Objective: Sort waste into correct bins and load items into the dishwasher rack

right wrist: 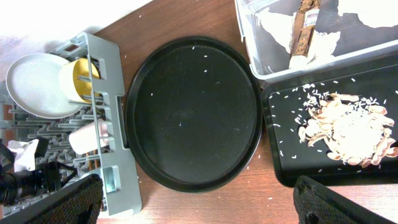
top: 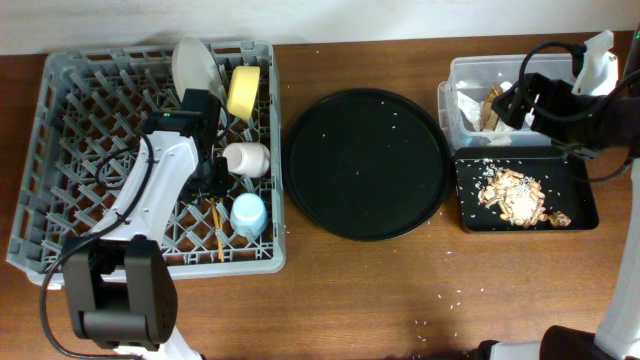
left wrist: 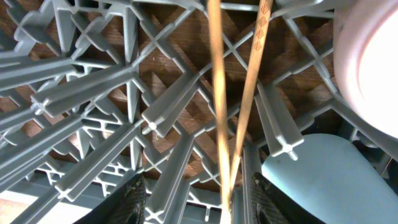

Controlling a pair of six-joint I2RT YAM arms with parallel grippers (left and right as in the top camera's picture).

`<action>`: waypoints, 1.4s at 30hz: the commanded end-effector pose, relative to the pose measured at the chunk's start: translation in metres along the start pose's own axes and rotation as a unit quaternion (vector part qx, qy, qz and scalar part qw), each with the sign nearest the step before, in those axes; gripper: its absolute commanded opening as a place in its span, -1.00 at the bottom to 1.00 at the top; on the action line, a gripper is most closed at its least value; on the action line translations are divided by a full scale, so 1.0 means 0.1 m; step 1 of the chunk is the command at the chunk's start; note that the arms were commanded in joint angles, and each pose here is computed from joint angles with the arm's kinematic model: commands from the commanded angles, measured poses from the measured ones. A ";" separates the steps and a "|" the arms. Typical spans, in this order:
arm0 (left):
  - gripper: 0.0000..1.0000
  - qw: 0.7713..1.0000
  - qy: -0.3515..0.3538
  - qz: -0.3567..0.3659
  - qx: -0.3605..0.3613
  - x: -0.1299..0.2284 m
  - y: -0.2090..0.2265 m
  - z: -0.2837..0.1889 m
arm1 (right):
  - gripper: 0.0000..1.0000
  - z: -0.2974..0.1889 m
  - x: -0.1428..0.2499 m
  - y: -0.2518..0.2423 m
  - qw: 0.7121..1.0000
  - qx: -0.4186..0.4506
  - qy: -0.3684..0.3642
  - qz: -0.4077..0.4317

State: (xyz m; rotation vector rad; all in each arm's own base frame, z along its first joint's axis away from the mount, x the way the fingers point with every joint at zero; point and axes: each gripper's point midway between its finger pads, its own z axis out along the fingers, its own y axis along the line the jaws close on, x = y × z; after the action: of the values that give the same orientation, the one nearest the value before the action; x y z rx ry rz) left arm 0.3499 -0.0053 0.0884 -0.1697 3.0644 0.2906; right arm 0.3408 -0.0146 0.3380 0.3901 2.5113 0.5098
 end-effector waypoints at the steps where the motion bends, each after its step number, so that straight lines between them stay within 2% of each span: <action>1: 0.10 1.000 -0.010 0.003 0.012 -0.06 -0.02 -0.13 | 0.97 0.00 -0.01 -0.02 1.000 0.005 -0.001 -0.003; 4: 0.10 0.999 -0.024 0.000 0.046 -0.15 -0.08 -0.44 | 0.97 0.00 -0.01 -0.02 1.000 0.005 -0.001 -0.003; 6: 0.08 0.996 -0.052 0.000 0.075 -0.23 -0.12 -0.85 | 0.97 0.00 -0.01 -0.02 1.000 0.005 -0.001 -0.003; 9: 0.08 0.986 -0.131 0.021 0.101 -0.30 -0.24 -1.59 | 0.97 0.00 -0.01 -0.02 1.000 0.005 -0.001 -0.003; 10: 0.09 0.983 -0.146 0.029 0.105 -0.30 -0.28 -1.70 | 0.97 0.00 -0.01 -0.02 1.000 0.005 -0.001 -0.003; 13: 0.21 0.968 -0.206 0.063 0.127 -0.24 -0.48 -2.12 | 0.97 0.00 -0.01 -0.02 1.000 0.005 -0.001 -0.003; 14: 0.31 0.962 -0.224 0.074 0.136 -0.20 -0.56 -2.24 | 0.97 0.00 -0.01 -0.02 1.000 0.005 -0.001 -0.003; 16: 0.37 0.955 -0.239 0.094 0.146 -0.09 -0.67 -2.38 | 0.97 0.00 -0.01 -0.02 1.000 0.005 -0.001 -0.003; 20: 0.37 0.942 -0.276 0.113 0.154 0.10 -0.64 -2.66 | 0.97 0.00 -0.01 -0.02 1.000 0.005 -0.001 -0.003; 22: 0.40 0.940 -0.289 0.107 0.145 0.19 -0.51 -2.75 | 0.97 0.00 -0.01 -0.02 1.000 0.005 -0.001 -0.003; 23: 0.99 0.942 -0.291 0.103 0.133 0.24 -0.43 -2.77 | 0.97 0.00 -0.01 -0.02 1.000 0.005 -0.001 -0.003; 27: 0.99 0.951 -0.281 0.096 0.089 0.39 -0.20 -2.74 | 0.97 0.00 -0.01 -0.02 1.000 0.005 -0.001 -0.003; 38: 0.99 0.951 -0.280 0.096 0.090 0.39 -0.20 -2.74 | 0.97 -0.12 0.03 0.06 1.000 0.000 -0.015 -0.013; 40: 0.99 0.951 -0.281 0.096 0.089 0.39 -0.20 -2.74 | 0.97 -0.29 0.14 0.29 0.998 -0.018 -0.032 -0.045; 42: 0.99 0.951 -0.280 0.096 0.090 0.39 -0.20 -2.74 | 0.97 -0.47 0.25 0.43 0.990 0.006 -0.063 -0.124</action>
State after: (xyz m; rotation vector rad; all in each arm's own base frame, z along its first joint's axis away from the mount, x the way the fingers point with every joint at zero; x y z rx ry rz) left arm 0.2998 -0.0833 0.3471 0.1838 2.5328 0.0310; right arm 0.3314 0.0011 0.3500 0.3160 2.4887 0.5006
